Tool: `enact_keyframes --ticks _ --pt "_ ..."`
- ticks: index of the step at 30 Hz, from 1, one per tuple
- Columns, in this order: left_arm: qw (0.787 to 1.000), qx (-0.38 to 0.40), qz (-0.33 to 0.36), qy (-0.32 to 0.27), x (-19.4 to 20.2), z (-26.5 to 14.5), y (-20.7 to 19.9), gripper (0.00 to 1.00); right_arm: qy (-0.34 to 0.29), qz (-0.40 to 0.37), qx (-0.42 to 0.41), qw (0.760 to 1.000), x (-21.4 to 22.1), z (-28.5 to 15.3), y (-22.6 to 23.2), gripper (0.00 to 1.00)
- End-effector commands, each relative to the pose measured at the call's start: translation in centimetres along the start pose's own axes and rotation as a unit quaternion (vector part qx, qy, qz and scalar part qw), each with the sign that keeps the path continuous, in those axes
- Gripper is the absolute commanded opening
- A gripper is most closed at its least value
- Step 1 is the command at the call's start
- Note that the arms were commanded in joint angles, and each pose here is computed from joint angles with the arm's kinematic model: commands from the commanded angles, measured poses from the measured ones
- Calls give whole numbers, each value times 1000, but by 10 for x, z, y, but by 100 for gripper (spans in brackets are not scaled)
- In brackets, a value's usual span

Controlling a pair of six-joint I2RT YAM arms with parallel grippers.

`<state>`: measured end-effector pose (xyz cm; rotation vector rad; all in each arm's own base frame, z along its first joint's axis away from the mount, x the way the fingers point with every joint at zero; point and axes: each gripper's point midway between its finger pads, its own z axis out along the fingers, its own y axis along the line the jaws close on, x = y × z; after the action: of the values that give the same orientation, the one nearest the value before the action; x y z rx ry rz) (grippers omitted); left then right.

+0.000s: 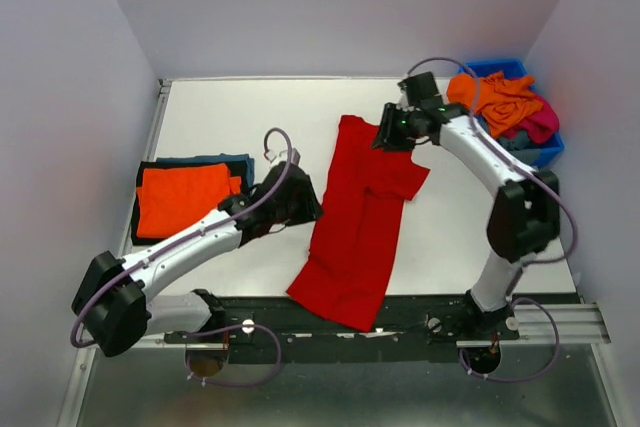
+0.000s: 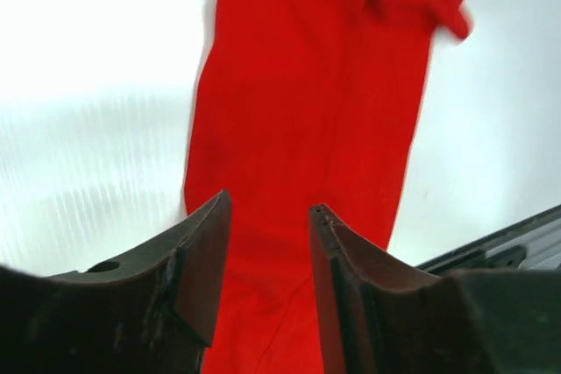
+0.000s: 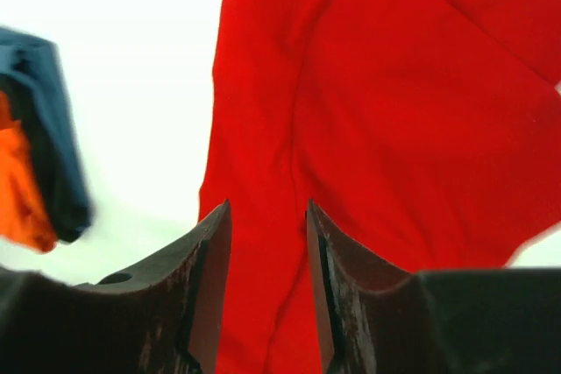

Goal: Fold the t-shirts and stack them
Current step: Rotate the tshirt 90 degrees

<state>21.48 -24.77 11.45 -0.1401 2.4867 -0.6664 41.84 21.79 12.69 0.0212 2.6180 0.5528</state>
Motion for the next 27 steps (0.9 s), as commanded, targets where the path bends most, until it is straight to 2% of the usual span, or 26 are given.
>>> enact_keyframes --ticks 1,5,11,20,23,25,27 --pt "998 25 30 -46 -60 11 -13 55 -97 67 -49 992 -9 -42 -17 51" --pt "998 34 10 -45 -94 52 -16 59 -112 107 -11 988 24 -51 -51 59" --pt "999 35 -19 -35 -125 113 -12 58 -99 155 29 983 58 -39 -92 60" --pt "999 18 -38 -24 -157 182 -9 59 -59 166 80 981 58 2 -118 61" --pt "998 34 -57 -10 -160 204 -9 59 -41 165 87 982 55 19 -121 61" --pt "997 45 -63 -1 -159 218 -11 55 -31 167 87 982 51 29 -122 60" --pt "997 42 -68 4 -163 231 -10 47 -17 172 93 980 51 41 -125 60"
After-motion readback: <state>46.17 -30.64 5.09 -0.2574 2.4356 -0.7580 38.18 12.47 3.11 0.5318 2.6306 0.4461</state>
